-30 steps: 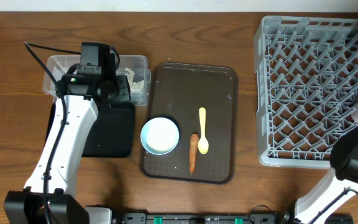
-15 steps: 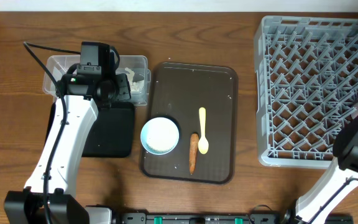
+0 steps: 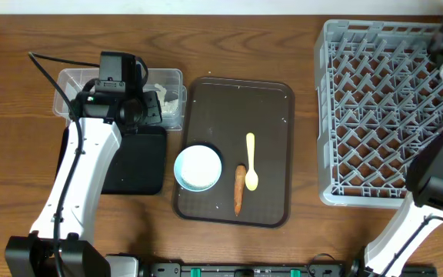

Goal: Sort waste into correct bins and load items into the dishwasher rack
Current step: 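Grasp the blue plate with the right gripper and place it in the rack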

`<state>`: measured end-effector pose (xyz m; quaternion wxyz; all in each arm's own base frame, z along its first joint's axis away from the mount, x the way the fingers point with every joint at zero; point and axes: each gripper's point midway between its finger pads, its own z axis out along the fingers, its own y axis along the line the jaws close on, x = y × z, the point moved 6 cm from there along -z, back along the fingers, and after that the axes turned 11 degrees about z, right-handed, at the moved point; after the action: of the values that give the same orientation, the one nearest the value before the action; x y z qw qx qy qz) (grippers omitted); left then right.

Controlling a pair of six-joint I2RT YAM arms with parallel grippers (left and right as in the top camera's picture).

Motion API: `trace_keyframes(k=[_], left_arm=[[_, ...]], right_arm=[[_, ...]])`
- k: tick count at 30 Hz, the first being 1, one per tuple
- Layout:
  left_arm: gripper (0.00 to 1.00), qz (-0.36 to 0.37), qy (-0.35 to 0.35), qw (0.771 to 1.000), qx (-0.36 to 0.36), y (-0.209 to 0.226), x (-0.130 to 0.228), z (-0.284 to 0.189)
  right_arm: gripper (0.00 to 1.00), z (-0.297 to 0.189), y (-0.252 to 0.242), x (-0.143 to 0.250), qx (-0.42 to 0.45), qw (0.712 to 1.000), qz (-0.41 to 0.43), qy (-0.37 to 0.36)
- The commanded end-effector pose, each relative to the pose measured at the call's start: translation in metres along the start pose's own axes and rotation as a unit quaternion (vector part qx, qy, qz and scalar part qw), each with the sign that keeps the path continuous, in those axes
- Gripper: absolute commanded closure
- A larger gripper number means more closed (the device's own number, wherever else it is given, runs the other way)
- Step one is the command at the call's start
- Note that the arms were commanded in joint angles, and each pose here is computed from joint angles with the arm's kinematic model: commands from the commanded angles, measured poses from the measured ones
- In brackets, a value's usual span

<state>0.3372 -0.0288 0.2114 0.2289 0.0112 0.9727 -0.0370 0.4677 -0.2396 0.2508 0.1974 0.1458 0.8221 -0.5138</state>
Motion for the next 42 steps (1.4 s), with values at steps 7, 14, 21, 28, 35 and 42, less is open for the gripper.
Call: trace_keyframes(k=[7,14,21,28,35,42], left_arm=[[0.54,-0.002,-0.007,1.0,-0.004,0.002,-0.002,-0.005],[0.54,-0.002,-0.007,1.0,-0.004,0.002,-0.002,-0.005],[0.54,-0.002,-0.007,1.0,-0.004,0.002,-0.002,-0.005],[0.55,-0.002,-0.007,1.0,-0.004,0.002,-0.002,-0.005],[0.54,-0.002,-0.007,1.0,-0.004,0.002,-0.002,-0.005],[0.5,-0.002,-0.007,1.0,-0.004,0.002,-0.002,-0.005]], right_arm=[[0.25,-0.021,0.029,-0.002,-0.023,1.0,0.011,-0.006],[0.17,-0.04,-0.001,-0.01,-0.023,0.998,0.045,-0.028],[0.06,-0.091,-0.031,-0.029,-0.177,0.973,0.083,-0.119],[0.06,-0.181,-0.007,-0.027,-0.508,0.837,0.054,-0.198],[0.18,-0.24,0.03,-0.003,-0.642,0.75,0.003,-0.156],[0.13,-0.296,0.073,0.034,-0.684,0.717,-0.091,-0.102]])
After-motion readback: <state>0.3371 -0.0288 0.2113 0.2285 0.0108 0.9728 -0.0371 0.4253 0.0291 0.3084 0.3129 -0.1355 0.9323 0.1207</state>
